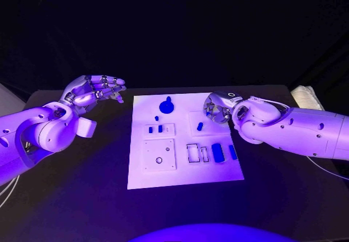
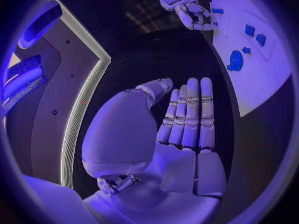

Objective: Assemble the parts on the task board

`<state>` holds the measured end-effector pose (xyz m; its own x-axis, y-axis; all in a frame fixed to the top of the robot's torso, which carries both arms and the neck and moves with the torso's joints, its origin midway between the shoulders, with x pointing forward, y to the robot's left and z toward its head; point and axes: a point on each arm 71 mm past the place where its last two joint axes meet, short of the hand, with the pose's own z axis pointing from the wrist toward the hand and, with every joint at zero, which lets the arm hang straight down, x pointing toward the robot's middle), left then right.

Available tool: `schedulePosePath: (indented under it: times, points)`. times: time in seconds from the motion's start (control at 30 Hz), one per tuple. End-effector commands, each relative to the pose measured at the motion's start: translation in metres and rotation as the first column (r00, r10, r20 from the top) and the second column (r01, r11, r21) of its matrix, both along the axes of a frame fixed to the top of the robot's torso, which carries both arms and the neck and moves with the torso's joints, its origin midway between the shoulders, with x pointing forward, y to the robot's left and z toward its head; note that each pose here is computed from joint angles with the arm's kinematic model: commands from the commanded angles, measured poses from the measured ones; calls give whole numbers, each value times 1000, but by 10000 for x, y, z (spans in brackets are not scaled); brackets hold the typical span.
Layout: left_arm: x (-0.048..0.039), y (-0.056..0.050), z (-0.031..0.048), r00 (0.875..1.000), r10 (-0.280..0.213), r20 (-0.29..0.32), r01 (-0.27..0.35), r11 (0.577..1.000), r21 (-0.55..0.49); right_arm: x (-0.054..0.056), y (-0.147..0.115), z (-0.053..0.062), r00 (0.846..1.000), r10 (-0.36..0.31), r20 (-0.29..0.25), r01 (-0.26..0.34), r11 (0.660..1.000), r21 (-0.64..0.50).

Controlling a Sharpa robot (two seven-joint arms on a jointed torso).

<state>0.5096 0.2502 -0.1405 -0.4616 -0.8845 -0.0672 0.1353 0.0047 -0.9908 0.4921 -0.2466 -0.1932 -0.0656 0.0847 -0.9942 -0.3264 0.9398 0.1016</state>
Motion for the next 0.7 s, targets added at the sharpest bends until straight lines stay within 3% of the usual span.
schedulePosePath:
  times: [0.03,0.33,0.53,0.7]
  points:
    - [1,-13,7,1000,-6,5,6,1000,-5,-13,-6,98,995,-22,98,16,998,58]
    - [20,7,0,1000,3,4,-3,1000,-1,-74,-43,244,988,-32,149,9,989,147]
    - [26,15,-2,1000,7,3,-7,1000,0,-123,-48,323,988,-30,153,1,983,186]
    - [23,5,-3,1000,5,2,-5,1000,-2,-232,94,368,990,13,142,-45,972,230]
